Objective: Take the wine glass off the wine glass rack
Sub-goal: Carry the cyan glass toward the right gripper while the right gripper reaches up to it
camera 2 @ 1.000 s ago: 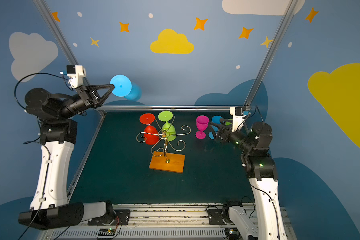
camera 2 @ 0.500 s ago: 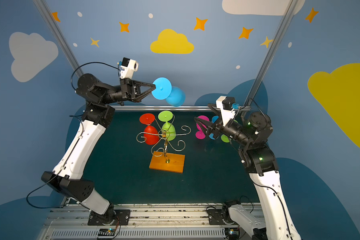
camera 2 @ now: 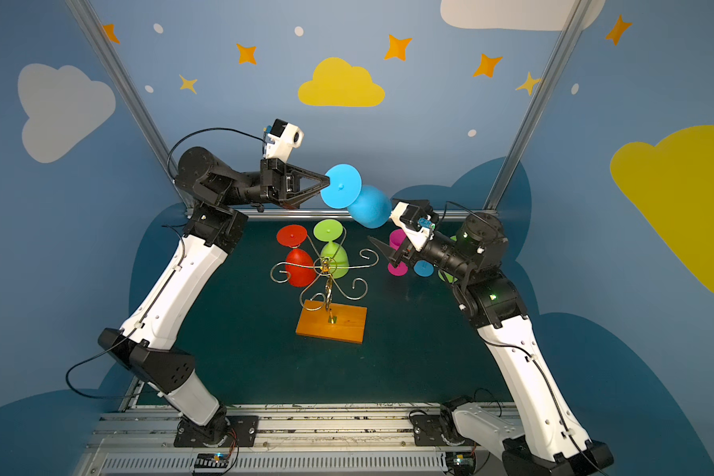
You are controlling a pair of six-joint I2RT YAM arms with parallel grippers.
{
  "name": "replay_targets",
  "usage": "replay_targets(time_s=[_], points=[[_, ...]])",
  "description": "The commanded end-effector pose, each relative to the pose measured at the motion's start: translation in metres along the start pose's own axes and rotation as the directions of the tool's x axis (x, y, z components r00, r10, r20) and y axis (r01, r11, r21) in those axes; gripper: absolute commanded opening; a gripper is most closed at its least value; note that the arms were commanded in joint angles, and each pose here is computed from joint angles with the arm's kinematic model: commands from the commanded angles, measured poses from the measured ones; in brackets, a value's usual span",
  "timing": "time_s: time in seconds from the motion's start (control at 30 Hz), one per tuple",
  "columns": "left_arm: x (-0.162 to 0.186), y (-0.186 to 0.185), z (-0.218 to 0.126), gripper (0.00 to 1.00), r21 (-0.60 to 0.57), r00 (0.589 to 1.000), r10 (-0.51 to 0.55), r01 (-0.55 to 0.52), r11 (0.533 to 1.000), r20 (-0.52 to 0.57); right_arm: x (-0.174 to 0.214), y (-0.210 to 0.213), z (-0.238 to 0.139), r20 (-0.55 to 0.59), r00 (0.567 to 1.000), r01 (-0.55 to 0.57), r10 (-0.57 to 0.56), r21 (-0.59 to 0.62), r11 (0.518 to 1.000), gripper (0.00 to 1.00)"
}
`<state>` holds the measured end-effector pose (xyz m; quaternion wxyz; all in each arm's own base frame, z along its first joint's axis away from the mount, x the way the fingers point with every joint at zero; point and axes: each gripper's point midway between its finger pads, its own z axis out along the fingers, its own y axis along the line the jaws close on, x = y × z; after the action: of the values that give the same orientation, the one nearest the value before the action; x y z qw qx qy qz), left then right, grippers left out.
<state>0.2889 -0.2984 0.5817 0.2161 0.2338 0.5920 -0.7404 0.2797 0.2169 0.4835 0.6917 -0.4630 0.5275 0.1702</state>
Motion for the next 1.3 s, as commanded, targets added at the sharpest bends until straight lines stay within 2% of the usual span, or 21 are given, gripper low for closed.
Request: replay_targets(time_s=[0.0,0.33,0.83,1.0,1.13,1.27], points=[[0.003,-0.01,0.004,0.03,0.027,0.999,0.037,-0.036,0.999,-0.022,-0.014,-0.007,0.004,0.027,0.996,0.08,-0.081,0.034,0.996,0.9],[0.008,-0.008,0.007,0.03,0.045,0.999,0.016,-0.014,0.999,-0.039,-0.014,-0.018,0.02,0.029,0.99,0.137,-0.141,0.109,0.985,0.9],[0.011,-0.007,0.007,0.03,0.063,0.999,-0.014,0.016,0.998,-0.033,-0.007,-0.019,0.035,0.032,0.994,0.106,-0.109,0.096,0.99,0.89],[0.011,-0.006,0.007,0.03,0.063,0.999,-0.013,0.015,0.998,-0.034,-0.009,-0.017,0.034,0.037,0.995,0.094,-0.098,0.09,0.991,0.81],[0.01,-0.002,0.007,0.03,0.058,1.0,-0.011,0.012,0.998,-0.027,-0.009,-0.015,0.031,0.034,0.996,0.081,-0.085,0.092,0.992,0.65],[0.007,0.004,0.007,0.03,0.046,1.0,-0.008,0.009,0.999,-0.015,-0.009,-0.012,0.025,0.021,0.998,0.054,-0.056,0.089,0.995,0.61]])
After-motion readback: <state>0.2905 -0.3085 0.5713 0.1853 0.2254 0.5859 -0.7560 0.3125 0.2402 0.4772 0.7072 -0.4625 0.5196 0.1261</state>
